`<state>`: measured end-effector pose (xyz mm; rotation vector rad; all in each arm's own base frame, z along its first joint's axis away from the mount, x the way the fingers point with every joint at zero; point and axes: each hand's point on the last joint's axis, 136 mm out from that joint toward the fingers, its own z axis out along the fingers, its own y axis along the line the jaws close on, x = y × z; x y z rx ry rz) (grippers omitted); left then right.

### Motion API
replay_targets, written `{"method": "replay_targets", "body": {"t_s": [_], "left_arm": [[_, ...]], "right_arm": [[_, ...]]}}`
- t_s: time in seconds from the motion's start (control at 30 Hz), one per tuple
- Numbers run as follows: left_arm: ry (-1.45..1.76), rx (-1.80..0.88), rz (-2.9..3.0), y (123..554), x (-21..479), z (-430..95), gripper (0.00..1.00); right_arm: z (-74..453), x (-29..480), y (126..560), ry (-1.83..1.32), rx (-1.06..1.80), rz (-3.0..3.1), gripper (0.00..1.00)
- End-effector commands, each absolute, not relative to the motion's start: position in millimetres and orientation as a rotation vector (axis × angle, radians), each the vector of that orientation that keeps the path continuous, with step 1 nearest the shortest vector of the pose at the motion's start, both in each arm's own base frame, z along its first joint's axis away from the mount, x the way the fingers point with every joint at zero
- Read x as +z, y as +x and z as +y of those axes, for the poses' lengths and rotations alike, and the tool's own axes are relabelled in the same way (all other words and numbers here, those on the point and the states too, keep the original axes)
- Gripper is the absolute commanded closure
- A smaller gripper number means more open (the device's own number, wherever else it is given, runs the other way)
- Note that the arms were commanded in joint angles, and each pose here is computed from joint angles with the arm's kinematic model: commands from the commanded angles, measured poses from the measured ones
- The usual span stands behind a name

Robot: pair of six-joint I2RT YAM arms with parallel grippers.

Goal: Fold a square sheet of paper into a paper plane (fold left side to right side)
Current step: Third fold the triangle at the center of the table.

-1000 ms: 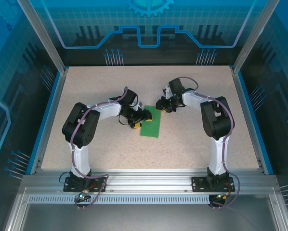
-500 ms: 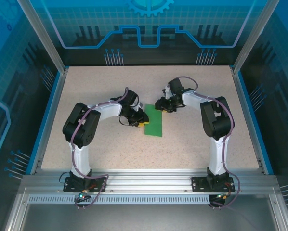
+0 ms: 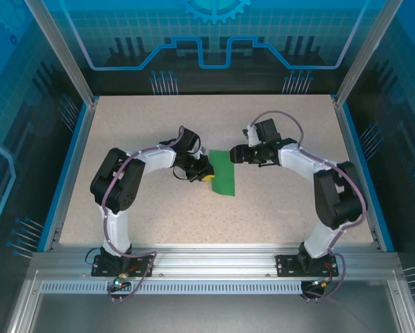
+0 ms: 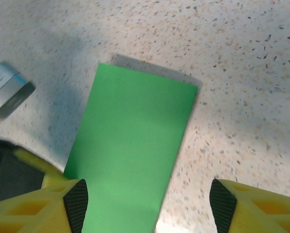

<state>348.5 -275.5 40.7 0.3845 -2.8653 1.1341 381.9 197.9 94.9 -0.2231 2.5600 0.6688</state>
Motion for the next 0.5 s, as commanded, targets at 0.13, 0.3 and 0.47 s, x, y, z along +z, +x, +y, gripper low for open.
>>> {"method": "replay_targets", "body": {"t_s": [0.13,0.3,0.47], "left_arm": [[0.431,1.142,-2.79,340.7,35.7,-281.8,0.91],[0.44,1.135,-2.775,340.4,35.0,-282.6,0.91],[0.44,1.15,-2.754,339.6,36.4,-284.6,0.9]], "right_arm": [[223.4,109.4,332.0,-0.542,0.613,2.413,0.22],[250.2,98.2,296.6,-0.76,0.549,2.35,0.14],[269.3,86.2,277.0,-0.922,0.482,2.3,0.12]]}}
